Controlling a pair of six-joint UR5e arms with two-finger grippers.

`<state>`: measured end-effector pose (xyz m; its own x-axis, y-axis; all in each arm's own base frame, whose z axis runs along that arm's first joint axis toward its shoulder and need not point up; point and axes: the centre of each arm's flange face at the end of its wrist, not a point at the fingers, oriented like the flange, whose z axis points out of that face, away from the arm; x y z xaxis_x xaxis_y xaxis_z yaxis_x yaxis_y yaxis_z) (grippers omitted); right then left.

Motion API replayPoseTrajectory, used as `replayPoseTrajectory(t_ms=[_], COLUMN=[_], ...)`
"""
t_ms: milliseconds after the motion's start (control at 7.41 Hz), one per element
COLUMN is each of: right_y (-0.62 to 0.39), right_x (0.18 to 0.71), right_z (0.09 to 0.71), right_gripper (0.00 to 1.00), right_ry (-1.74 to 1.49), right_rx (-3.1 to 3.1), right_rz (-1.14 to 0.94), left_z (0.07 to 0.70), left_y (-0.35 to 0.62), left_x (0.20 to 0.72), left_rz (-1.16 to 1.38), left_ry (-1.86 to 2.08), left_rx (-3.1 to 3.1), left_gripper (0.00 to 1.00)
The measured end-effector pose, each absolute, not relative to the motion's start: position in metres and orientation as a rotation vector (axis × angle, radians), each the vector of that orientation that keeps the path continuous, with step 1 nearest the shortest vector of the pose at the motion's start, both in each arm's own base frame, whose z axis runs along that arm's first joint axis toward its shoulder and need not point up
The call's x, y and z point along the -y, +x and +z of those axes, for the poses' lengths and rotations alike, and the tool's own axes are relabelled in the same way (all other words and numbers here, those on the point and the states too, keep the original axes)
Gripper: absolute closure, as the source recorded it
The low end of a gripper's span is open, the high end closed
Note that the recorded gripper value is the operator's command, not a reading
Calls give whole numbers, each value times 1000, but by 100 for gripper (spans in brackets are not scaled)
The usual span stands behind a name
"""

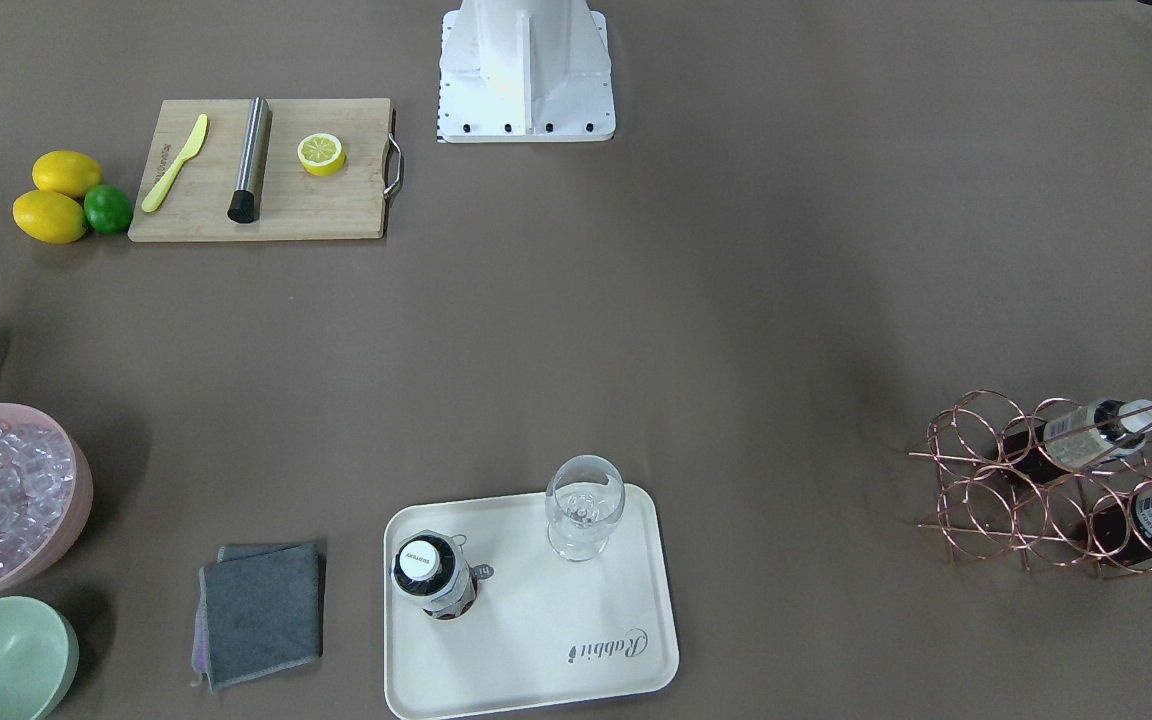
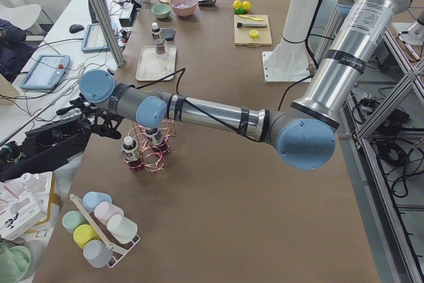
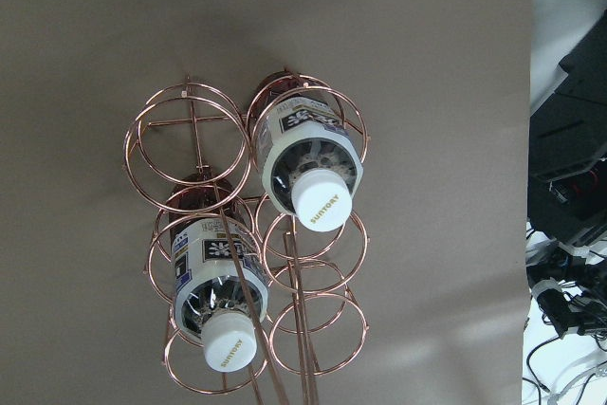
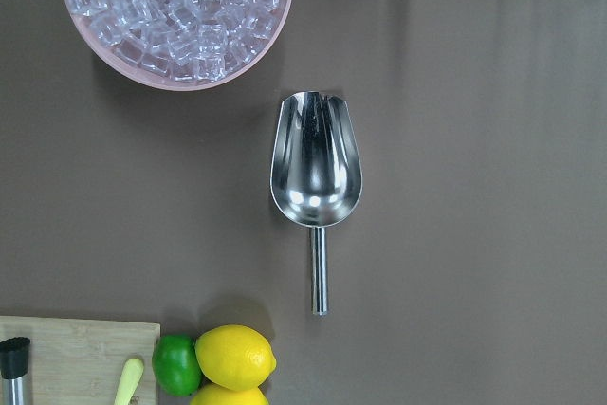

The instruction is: Take tea from basket to plate

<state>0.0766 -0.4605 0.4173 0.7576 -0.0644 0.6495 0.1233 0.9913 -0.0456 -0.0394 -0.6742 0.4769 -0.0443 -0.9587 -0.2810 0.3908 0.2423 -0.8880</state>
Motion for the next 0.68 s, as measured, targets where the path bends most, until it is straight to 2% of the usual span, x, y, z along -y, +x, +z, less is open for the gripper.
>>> replayPoseTrajectory(t_ms=[405,675], right_y=[77,77], right_x=[460,459], right_z=[416,419], right_gripper=[0,0], right_ry=[-82,-90], right_rx=[703,698], right_rz=[-104,-102], left_z=[505,525], left_y=[-52,-60], left_x=[647,610], left_rz=[-1180,-1037], left_ry=[-617,-506], left_rx=[-1124,-1156], left_gripper=[3,3])
